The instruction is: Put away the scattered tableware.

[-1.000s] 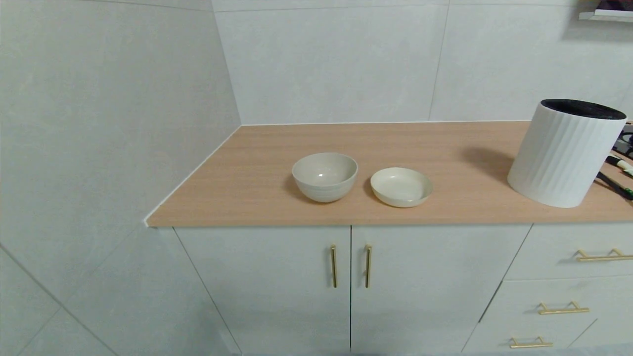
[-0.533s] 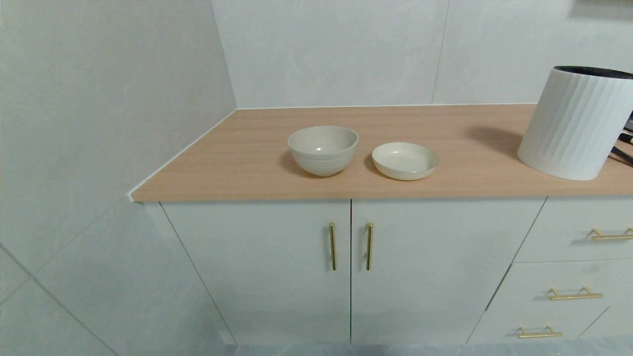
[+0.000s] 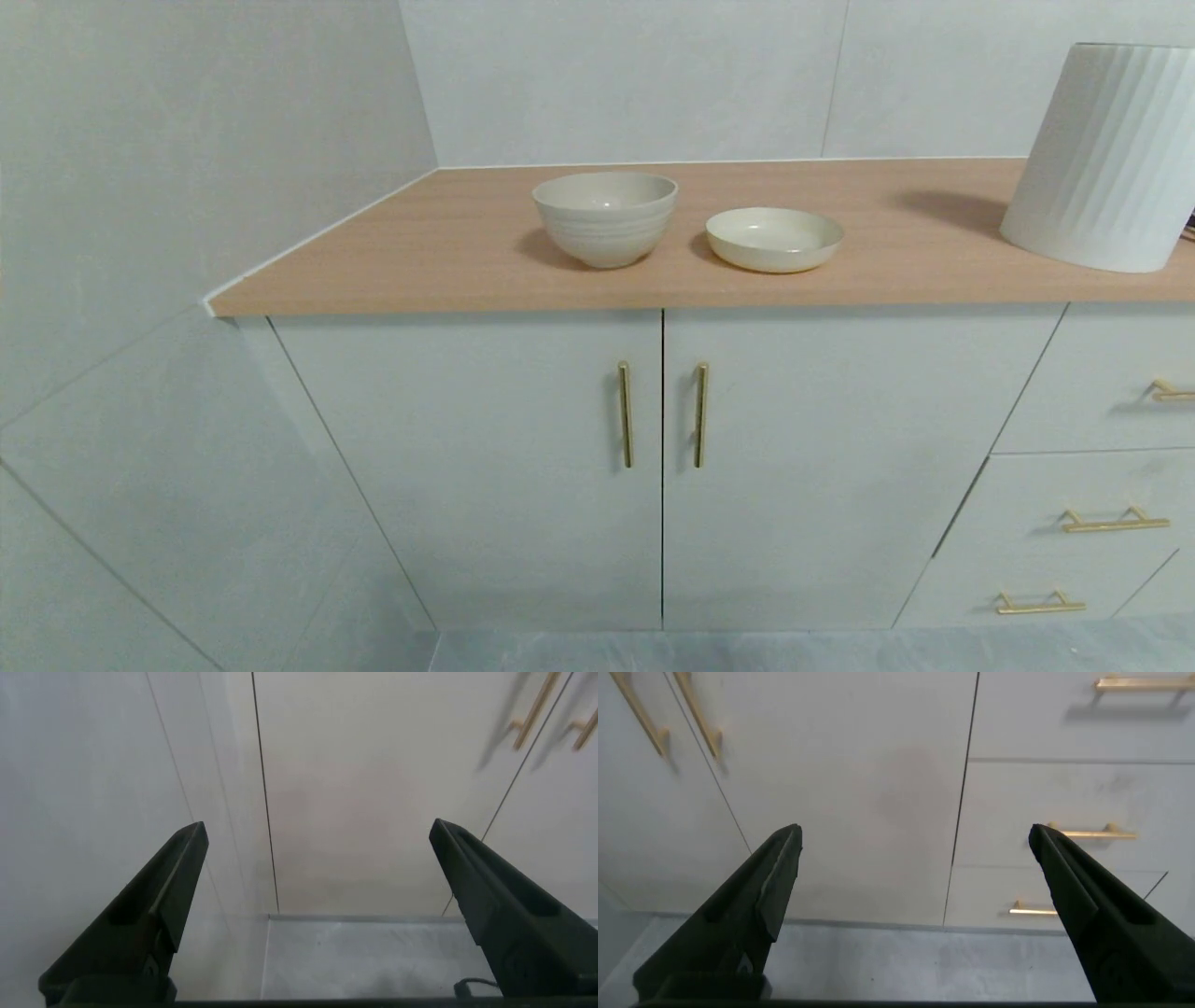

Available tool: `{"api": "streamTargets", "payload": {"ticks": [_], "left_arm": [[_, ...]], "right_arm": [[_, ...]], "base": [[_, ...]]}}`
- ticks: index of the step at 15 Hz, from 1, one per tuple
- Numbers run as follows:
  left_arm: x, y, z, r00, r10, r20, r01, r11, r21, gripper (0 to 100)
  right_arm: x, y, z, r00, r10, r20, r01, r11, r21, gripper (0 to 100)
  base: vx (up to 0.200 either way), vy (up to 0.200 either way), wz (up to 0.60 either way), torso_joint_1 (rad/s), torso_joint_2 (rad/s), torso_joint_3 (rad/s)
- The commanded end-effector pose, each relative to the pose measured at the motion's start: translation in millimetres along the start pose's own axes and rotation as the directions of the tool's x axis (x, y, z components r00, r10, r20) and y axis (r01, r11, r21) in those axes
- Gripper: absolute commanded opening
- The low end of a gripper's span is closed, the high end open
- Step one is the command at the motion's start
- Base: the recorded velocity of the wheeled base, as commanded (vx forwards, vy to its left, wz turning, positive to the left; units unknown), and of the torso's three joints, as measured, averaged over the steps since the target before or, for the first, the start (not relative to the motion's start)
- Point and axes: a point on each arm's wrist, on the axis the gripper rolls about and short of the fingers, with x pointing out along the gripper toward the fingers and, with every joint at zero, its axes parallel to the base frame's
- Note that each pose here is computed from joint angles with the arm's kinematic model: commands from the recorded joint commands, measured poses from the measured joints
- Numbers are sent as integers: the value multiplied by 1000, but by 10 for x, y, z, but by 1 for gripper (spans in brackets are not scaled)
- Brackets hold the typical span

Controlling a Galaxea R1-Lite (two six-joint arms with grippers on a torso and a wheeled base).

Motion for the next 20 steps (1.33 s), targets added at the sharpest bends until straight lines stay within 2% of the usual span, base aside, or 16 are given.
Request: {"api": "streamTargets", "payload": {"ticks": [1, 5, 17, 19, 20], "left_arm": [[1, 0, 1, 1000, 0, -1, 0, 1000, 0, 100], [1, 0, 1, 1000, 0, -1, 0, 1000, 0, 100], [1, 0, 1, 1000, 0, -1, 0, 1000, 0, 100], [1, 0, 1, 1000, 0, -1, 0, 1000, 0, 100], [1, 0, 0, 1000, 0, -2, 0, 1000, 1, 100]], "right_arm": [[0, 0, 3, 1000, 2, 0, -2, 1000, 0, 100], [1, 0, -1, 1000, 0, -2, 0, 1000, 0, 100], [0, -3, -1, 1000, -14, 0, 14, 1000, 0, 100], [-12, -1, 65, 999, -3, 38, 3, 1000, 7, 100], [-71, 9, 321, 990, 37, 138, -44, 998, 45, 100]], "base": [[0, 0, 0, -110, 452, 334], [0, 0, 0, -32, 151, 102], [0, 0, 0, 0, 0, 0], [0, 0, 0, 0, 0, 0], [0, 0, 0, 0, 0, 0]]}}
